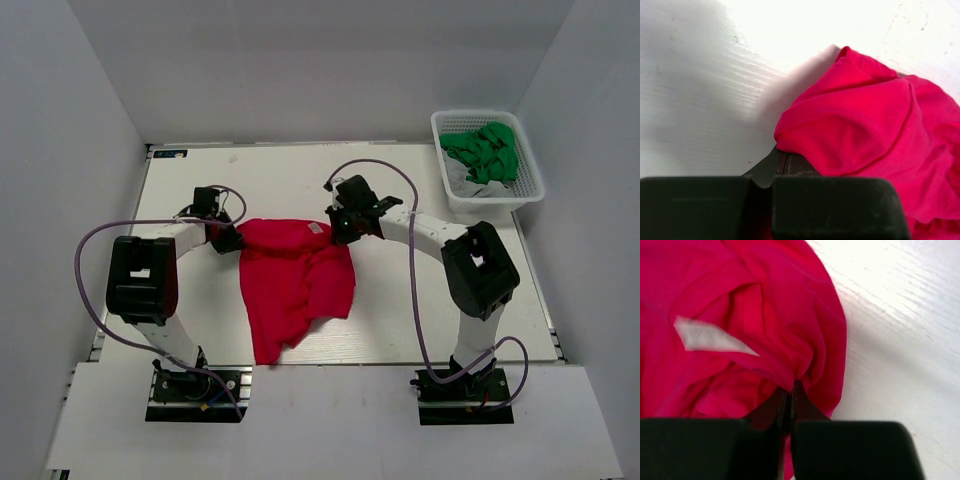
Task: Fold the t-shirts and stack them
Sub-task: Flatten out the tshirt
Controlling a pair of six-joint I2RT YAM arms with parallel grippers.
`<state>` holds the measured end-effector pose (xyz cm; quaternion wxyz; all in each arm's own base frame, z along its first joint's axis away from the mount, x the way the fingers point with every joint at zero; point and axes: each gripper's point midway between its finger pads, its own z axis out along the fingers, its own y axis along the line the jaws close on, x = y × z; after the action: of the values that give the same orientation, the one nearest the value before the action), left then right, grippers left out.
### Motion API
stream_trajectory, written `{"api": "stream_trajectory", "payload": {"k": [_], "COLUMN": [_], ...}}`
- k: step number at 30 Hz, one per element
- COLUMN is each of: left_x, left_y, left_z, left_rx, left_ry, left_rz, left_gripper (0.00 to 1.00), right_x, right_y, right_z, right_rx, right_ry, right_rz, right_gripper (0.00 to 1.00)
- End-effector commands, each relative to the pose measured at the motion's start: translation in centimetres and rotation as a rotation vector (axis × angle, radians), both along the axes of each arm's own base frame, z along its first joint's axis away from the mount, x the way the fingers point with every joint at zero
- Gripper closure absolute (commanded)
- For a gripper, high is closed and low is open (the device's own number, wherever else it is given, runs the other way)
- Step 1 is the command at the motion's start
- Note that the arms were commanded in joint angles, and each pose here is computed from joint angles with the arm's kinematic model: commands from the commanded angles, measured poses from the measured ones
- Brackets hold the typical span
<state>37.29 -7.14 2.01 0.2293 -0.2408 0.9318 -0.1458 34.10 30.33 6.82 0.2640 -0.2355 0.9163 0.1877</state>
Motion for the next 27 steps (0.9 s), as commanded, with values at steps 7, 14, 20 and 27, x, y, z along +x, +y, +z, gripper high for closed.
{"api": "stream_trajectory", "payload": {"k": [7, 14, 20, 27], "left_x": [3.6, 2.1, -2.7, -11.9], "left_y": [0.1, -2.4, -3.3, -4.1], "left_z": [10.1, 24.9, 37.5, 50.4], "left_rx": [0.025, -0.076, -0.112, -0.126], "left_ry": [-0.288, -0.665, -0.985, -1.334], "left_rz": [-0.025, -0.17, -0.241, -0.358], "left_gripper": [1.0, 1.0, 1.0, 1.0], "right_x": [3.2, 2.7, -0.4, -8.7], "right_y": [-0.4, -3.1, -6.8, -10.1], "right_z": [8.2, 18.4, 29.2, 42.5], "right_rx": [0.065, 0.128, 0.238, 0.485], "right_ry": [-0.22, -0.456, -0.698, -0.957], "right_rz": [-0.099, -0.143, -0.168, -0.039], "right_gripper": [1.0, 1.0, 1.0, 1.0]}}
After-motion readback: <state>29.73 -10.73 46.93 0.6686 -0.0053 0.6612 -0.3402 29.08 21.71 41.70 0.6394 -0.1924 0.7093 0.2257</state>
